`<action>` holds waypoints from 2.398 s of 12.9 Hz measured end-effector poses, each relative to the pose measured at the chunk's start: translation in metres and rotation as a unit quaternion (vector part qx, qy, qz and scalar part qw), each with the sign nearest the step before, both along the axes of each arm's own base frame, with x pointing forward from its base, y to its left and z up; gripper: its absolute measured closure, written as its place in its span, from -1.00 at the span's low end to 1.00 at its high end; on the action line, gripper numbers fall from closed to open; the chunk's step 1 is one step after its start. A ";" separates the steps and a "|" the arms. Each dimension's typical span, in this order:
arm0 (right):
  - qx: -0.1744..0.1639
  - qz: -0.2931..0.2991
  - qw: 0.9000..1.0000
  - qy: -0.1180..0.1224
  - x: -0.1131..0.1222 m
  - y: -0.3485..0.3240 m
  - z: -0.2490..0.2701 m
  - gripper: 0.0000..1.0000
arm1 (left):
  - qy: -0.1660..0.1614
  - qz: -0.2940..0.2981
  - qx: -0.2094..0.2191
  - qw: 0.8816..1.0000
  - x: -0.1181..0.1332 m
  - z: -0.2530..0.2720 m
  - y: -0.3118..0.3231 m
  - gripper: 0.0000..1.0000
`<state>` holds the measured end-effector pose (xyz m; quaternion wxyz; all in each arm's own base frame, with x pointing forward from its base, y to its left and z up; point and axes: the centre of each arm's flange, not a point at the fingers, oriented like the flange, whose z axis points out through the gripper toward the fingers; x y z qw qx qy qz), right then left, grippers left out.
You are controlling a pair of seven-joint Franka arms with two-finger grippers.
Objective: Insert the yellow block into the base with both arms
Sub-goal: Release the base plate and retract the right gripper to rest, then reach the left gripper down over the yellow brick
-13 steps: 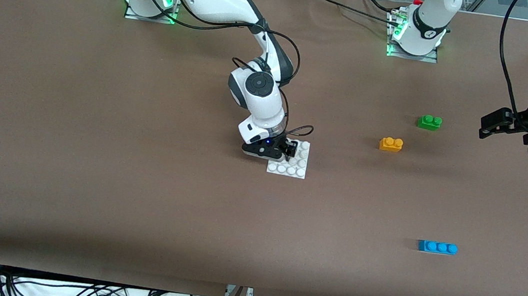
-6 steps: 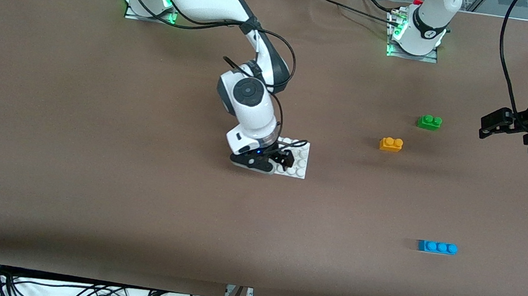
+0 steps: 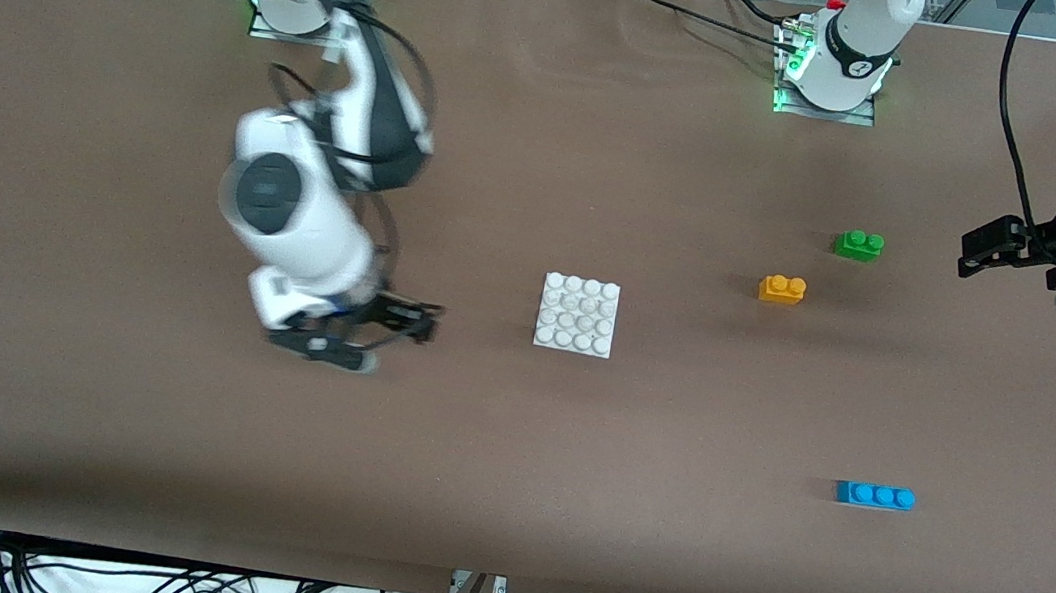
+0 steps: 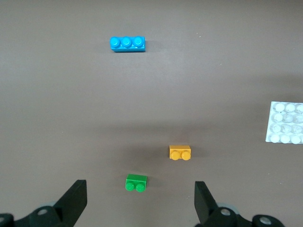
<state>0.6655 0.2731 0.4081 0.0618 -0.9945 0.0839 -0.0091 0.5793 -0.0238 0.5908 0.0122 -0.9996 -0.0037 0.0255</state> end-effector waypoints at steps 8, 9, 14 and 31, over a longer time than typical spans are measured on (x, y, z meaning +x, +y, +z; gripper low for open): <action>-0.005 0.077 0.996 0.036 -0.075 -0.227 0.154 -1.00 | -0.004 -0.019 -0.002 1.000 0.010 0.000 -0.023 -1.00; -0.008 0.083 0.996 0.037 -0.076 -0.237 0.155 -1.00 | -0.002 -0.023 -0.002 1.000 0.010 -0.003 -0.028 -1.00; -0.034 0.098 0.994 0.046 -0.079 -0.234 0.154 -1.00 | 0.033 -0.025 -0.014 0.999 0.008 -0.017 -0.033 -1.00; -0.053 0.096 0.994 0.021 -0.076 -0.240 0.183 -1.00 | 0.093 -0.059 -0.022 0.994 -0.046 -0.324 -0.083 -1.00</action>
